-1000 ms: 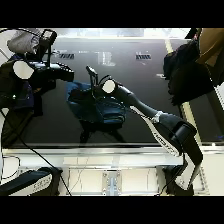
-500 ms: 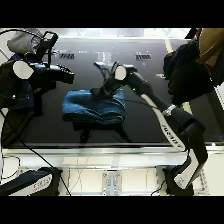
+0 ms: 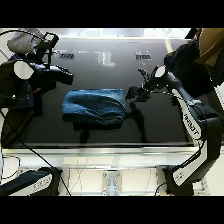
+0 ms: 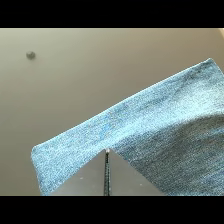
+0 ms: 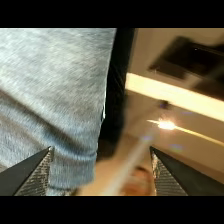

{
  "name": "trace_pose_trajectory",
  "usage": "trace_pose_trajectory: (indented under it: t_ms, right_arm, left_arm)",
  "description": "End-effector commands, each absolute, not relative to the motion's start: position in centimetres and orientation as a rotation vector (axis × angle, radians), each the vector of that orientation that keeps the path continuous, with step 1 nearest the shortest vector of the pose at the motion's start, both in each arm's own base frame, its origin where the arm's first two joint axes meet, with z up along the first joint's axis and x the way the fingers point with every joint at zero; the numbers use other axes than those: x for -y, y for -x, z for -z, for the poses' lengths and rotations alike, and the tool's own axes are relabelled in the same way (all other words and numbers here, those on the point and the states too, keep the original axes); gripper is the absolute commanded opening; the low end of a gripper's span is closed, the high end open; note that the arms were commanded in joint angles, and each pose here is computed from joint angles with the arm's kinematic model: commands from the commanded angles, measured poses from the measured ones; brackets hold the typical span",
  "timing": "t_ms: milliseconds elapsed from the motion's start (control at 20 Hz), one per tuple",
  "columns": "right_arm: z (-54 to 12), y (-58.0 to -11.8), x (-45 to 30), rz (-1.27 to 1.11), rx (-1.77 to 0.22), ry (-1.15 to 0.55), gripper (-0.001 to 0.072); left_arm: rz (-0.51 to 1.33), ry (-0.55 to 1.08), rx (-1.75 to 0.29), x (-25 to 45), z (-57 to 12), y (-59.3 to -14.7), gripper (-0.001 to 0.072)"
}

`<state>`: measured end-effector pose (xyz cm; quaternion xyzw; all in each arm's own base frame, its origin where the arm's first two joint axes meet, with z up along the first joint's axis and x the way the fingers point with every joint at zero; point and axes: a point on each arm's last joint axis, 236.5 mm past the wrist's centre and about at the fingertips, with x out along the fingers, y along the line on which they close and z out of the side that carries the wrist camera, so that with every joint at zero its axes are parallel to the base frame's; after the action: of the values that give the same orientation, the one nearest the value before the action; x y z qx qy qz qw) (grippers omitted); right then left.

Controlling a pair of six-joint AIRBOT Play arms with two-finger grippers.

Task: Fold the clothes and pants, and hang the long-sleeved shirts on hangers.

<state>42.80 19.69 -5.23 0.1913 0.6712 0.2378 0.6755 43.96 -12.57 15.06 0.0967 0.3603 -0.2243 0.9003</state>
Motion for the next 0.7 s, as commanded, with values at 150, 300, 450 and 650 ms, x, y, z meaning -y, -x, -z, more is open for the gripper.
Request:
trace_pose_trajectory:
  t_ms: [150, 300, 450, 650]
  right_arm:
    - [7.5, -43.8, -23.4, -0.728, -1.408, -0.763, 0.0688]
    - [9.6, -43.0, -26.1, -0.753, -1.43, -0.754, 0.0687]
    - [10.1, -42.0, -28.3, -0.774, -1.449, -0.736, 0.0652]
    - [8.2, -39.9, -31.6, -0.885, -1.479, -0.734, 0.0638]
  left_arm:
    - [0.461, -0.204, -0.745, 12.5, -15.1, -44.0, 0.0025]
    - [0.463, -0.202, -0.746, 12.5, -15.1, -43.9, 0.0025]
    - [0.465, -0.2, -0.745, 12.6, -15.1, -43.9, 0.0025]
    - [0.464, -0.199, -0.745, 12.6, -15.1, -43.9, 0.0025]
